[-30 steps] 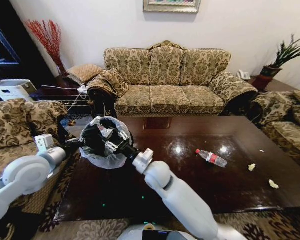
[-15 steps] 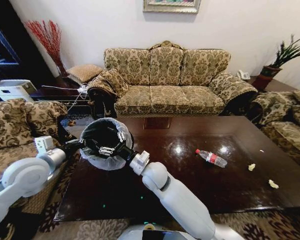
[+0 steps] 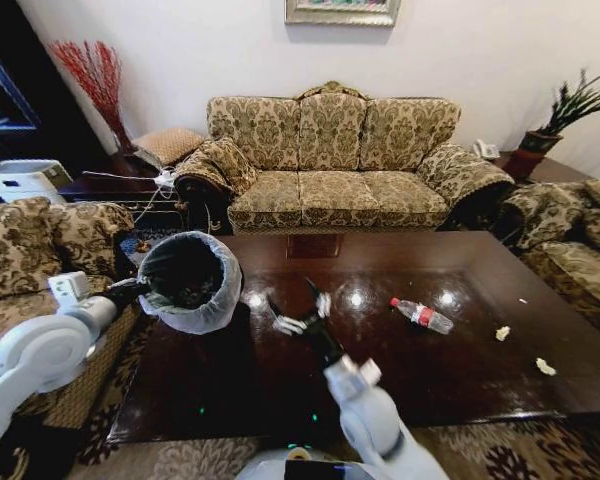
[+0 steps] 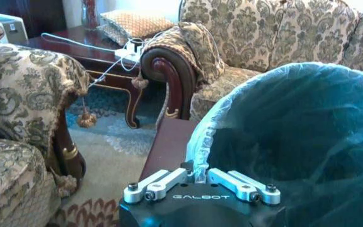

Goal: Move to the front of the table and place the trash on the table into the trash bin.

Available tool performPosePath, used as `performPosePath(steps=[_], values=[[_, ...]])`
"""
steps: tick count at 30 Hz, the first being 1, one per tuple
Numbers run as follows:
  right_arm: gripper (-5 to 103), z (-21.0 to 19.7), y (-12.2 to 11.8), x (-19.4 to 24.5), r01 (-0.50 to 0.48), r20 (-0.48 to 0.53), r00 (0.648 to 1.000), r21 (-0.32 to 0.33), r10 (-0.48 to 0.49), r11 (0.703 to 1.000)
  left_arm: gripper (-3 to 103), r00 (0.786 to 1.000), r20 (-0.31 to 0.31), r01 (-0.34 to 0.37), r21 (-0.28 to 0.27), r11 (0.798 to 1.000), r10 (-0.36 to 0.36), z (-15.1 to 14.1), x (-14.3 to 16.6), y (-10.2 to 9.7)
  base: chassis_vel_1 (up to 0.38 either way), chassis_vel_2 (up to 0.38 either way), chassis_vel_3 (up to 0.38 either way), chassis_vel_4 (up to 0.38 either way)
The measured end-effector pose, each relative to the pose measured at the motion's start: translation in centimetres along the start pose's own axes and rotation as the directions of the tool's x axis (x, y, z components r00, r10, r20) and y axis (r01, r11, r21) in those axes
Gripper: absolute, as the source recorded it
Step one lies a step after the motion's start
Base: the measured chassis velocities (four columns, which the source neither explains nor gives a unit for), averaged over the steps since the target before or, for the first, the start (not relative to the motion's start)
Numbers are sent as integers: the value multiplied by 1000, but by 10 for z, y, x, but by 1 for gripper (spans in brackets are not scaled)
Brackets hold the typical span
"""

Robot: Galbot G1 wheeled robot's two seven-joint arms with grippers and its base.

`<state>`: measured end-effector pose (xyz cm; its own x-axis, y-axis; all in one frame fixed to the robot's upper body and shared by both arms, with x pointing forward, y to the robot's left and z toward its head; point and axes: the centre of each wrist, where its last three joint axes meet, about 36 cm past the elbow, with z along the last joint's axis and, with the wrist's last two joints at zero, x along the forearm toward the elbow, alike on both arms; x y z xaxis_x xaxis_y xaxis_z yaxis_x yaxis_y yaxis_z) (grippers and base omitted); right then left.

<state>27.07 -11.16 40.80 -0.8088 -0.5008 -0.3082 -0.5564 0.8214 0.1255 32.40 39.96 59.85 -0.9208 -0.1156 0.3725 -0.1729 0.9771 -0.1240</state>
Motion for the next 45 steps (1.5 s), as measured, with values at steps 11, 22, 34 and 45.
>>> performPosePath(steps=[11,22,34,45], values=[[100,8,-5,23,-63,9,998,26,63,998,0,1000,4,8,28,1000,-8,19,21,-2,144,-143,-142,153],[100,7,-17,30,-122,12,993,70,121,990,0,1000,-3,25,51,998,-25,39,33,1,7,-157,6,161],[100,27,-58,17,-251,-2,967,191,256,949,0,1000,1,11,39,999,-11,34,28,0,-256,-210,271,212],[100,84,-123,21,-346,-7,935,220,356,912,0,1000,14,-2,36,999,2,30,25,-1,-311,-347,307,326]])
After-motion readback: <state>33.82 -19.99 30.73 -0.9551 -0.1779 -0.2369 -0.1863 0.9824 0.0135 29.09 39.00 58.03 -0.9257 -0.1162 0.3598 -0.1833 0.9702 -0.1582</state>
